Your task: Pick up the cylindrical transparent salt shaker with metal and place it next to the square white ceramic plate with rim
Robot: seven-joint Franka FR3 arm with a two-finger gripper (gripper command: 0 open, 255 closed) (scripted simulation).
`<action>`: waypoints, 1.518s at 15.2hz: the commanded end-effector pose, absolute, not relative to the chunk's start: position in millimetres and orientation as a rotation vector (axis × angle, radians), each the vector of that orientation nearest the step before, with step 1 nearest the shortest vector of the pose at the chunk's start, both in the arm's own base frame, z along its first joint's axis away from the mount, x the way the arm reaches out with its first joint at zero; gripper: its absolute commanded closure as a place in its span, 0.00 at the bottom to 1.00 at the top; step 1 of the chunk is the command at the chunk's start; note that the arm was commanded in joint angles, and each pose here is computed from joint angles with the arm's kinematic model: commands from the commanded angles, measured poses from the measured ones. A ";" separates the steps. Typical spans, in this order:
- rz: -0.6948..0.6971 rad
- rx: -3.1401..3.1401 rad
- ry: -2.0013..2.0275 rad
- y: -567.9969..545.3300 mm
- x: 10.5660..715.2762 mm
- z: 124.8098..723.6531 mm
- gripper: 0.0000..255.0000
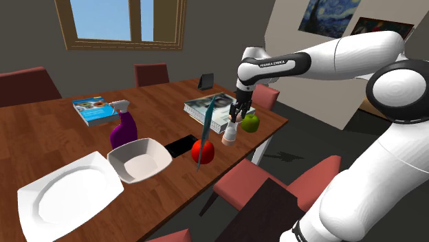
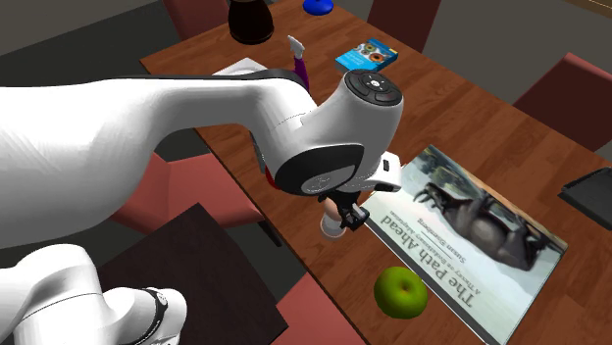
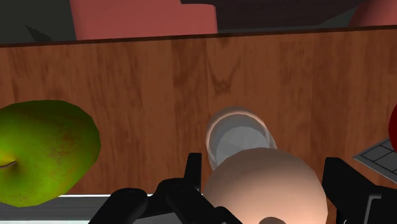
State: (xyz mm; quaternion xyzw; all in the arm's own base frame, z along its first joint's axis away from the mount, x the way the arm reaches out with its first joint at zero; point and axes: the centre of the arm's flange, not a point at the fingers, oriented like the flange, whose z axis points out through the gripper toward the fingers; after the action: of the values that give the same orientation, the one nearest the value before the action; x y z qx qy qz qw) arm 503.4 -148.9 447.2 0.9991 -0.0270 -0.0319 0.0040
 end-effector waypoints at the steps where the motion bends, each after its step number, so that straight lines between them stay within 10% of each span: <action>1: -0.102 3.131 -0.085 -148.9 503.2 451.9 1.00; 23: -0.102 3.131 -0.085 -148.9 503.2 568.1 1.00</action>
State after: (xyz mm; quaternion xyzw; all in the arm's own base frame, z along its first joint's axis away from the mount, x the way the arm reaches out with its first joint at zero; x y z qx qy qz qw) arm 503.4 -149.4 562.3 0.9991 -0.0271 -0.0323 0.0040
